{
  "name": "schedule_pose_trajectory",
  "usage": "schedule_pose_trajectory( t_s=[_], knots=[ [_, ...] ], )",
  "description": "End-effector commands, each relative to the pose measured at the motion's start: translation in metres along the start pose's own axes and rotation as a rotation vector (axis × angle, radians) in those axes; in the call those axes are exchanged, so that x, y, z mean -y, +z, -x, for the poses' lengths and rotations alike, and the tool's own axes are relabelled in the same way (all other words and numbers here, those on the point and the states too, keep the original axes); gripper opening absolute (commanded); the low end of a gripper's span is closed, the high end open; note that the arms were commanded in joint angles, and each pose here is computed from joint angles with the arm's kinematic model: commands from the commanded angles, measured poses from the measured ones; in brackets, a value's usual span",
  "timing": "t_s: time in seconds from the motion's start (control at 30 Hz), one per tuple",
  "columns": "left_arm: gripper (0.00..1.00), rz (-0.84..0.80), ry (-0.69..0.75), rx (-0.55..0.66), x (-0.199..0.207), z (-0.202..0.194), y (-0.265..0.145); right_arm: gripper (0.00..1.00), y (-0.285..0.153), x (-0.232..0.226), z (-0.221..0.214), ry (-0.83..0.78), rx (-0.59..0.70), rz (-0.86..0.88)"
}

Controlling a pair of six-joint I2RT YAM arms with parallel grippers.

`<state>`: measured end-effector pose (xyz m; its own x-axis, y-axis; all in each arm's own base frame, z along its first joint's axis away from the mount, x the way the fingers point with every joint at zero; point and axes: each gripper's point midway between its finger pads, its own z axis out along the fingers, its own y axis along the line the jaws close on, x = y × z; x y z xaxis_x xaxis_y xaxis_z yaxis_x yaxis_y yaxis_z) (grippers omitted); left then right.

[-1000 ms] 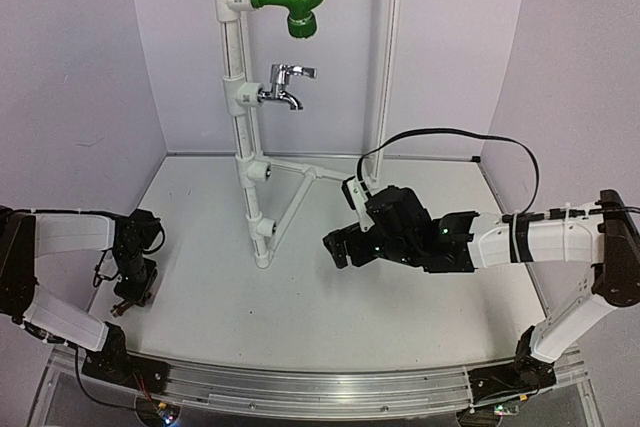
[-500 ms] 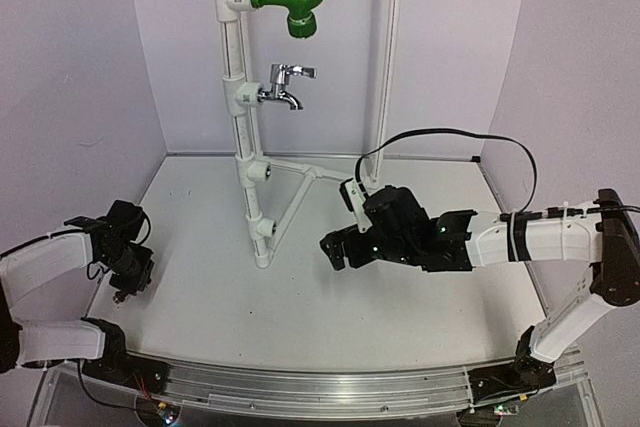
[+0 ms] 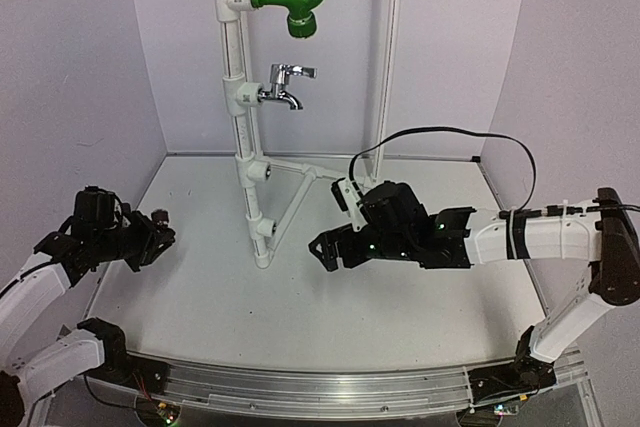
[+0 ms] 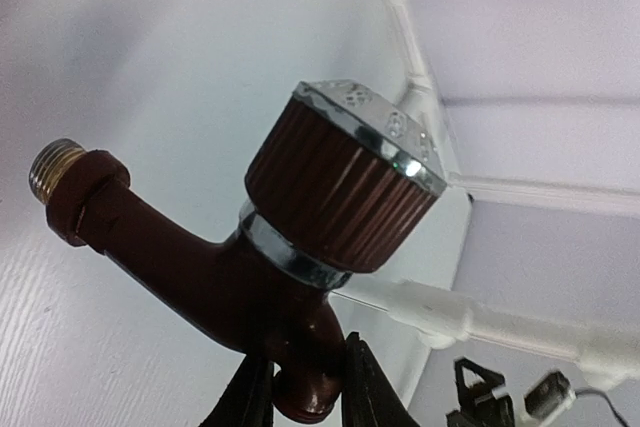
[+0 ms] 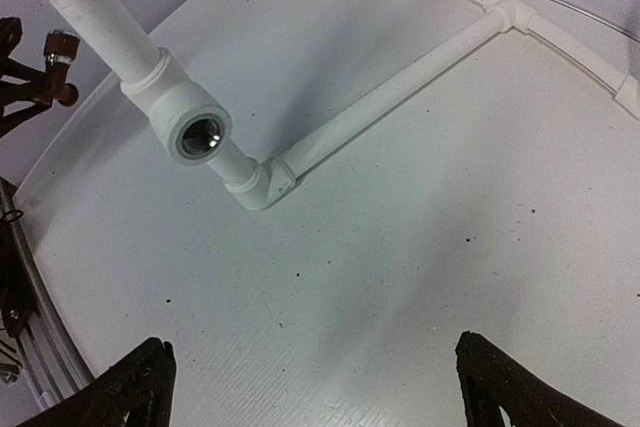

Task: Install the water faucets

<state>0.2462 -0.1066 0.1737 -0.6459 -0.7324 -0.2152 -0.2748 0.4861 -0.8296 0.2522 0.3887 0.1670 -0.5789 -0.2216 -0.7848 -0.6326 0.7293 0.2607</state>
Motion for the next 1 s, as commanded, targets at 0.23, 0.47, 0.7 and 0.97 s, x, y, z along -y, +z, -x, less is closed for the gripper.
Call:
schedule_pose_trajectory(
  t_s=[0.23,0.47,0.7,0.97],
  knots=[
    [0.0,-0.84,0.633,-0.179,0.155,-0.073,-0.111,0.98,-0.011,-0.067,0.041,-0.012,0.112,0.339],
    [0.0,-0.968,0.769,-0.381,0.162,-0.124,-0.127,0.97,-0.03,-0.09,0.054,-0.08,0.158,0.461],
    [0.0,-1.048,0.867,-0.563,0.172,-0.164,-0.124,0.96,-0.072,-0.128,0.062,-0.22,0.213,0.7],
    [0.0,-1.041,0.919,-0.662,0.185,-0.192,-0.091,0.98,-0.108,-0.129,0.077,-0.381,0.311,0.688]
  ],
)
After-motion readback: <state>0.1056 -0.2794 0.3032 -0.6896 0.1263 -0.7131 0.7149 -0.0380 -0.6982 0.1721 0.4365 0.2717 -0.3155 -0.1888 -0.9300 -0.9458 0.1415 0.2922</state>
